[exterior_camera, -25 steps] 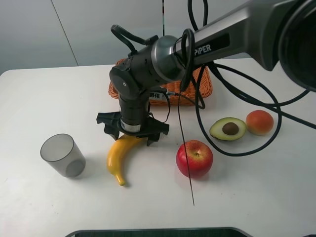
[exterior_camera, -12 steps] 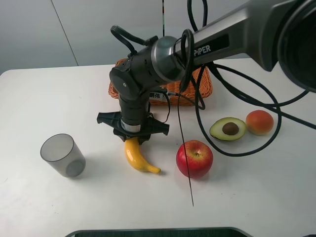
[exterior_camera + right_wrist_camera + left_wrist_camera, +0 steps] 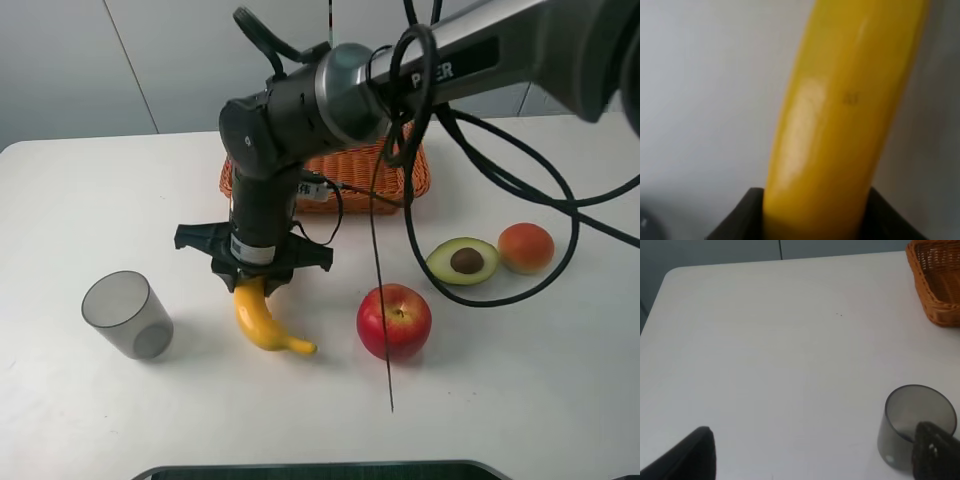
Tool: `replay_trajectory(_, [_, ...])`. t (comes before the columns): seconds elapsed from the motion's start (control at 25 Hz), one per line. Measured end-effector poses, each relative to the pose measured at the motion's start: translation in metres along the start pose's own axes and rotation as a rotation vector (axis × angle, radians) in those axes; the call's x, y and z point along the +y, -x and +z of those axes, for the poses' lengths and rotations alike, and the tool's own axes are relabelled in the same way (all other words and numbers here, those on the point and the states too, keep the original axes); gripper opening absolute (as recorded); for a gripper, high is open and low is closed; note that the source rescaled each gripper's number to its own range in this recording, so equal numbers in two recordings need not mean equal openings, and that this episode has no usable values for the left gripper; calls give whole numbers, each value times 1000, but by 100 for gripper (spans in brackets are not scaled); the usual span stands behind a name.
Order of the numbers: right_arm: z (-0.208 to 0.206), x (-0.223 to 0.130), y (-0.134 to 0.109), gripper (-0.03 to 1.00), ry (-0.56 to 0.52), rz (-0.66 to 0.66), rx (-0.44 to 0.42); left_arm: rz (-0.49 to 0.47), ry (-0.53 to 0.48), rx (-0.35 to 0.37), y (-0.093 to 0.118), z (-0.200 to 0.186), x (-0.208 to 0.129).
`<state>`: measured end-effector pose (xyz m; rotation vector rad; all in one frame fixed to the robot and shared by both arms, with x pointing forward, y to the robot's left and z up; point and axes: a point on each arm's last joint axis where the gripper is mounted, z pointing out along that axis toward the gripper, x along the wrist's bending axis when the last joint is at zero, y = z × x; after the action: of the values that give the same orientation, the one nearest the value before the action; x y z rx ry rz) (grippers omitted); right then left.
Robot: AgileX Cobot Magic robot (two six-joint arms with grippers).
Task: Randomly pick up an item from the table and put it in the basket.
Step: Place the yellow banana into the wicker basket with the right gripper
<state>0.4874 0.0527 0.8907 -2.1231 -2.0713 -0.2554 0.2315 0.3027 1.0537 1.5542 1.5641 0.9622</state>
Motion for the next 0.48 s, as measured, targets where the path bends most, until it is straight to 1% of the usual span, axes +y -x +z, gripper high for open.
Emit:
replay_trajectory(0.08, [-13,-3,-3,1,-19,-79,19,0,0,0,0,0,0])
replay_trajectory(0.24, [-40,-8,-5,1,-33,-294,32,0,0,0,0,0,0])
replay_trajectory(0.36, [-57,-8,-3,1,-30,-433,2,0,0,0,0,0,0])
replay_trajectory(0.48, [-71,1,-1,1,-18,-537,-45,0,0,0,0,0,0])
